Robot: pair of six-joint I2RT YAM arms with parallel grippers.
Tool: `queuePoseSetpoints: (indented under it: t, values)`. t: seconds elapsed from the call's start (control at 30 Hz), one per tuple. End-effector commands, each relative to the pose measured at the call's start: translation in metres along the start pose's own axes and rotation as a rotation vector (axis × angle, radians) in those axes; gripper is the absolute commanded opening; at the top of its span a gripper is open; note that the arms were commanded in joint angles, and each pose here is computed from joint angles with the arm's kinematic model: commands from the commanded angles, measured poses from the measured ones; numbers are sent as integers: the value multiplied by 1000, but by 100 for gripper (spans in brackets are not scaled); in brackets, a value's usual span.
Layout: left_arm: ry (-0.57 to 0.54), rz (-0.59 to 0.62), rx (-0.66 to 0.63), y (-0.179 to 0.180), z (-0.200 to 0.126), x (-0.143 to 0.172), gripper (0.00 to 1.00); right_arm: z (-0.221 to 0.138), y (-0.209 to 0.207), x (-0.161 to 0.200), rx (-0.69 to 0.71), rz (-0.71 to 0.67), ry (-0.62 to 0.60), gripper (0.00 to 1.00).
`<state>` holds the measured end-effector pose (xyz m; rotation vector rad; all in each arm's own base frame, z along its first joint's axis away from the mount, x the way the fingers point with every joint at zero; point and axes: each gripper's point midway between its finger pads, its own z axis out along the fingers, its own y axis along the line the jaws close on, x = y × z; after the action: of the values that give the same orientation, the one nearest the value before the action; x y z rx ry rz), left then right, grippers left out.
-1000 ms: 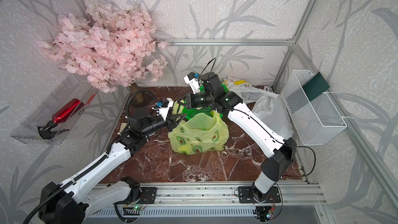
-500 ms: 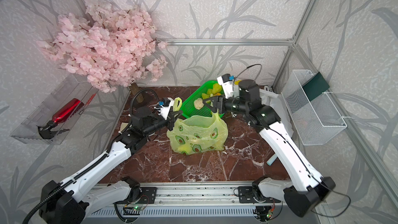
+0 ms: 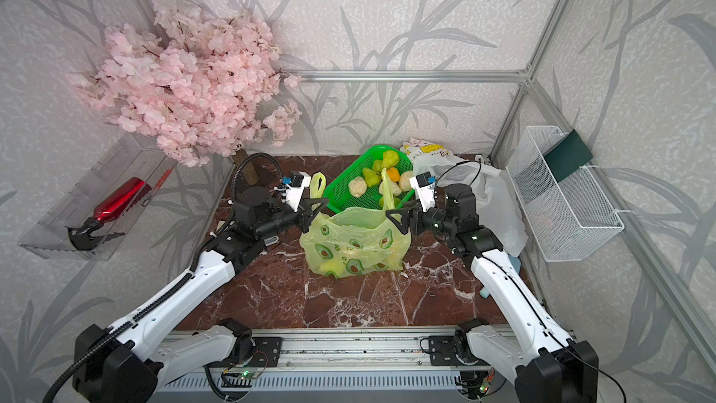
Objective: Place the pears into plastic bags & tie knots
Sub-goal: Tie the plastic bag at the center of the board.
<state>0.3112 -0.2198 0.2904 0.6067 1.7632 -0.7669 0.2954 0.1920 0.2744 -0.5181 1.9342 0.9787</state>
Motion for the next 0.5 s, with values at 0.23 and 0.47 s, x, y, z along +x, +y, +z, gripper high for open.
queuePoseSetpoints:
  t: [0.23,0.47]
  values:
    - [12,-75,127,-11,-2,-14,0,21,11,-28,-127,-152,-90,59]
    - [141,-186,189,-10,12,-7,0,17,41,-31,-163,-244,-127,14]
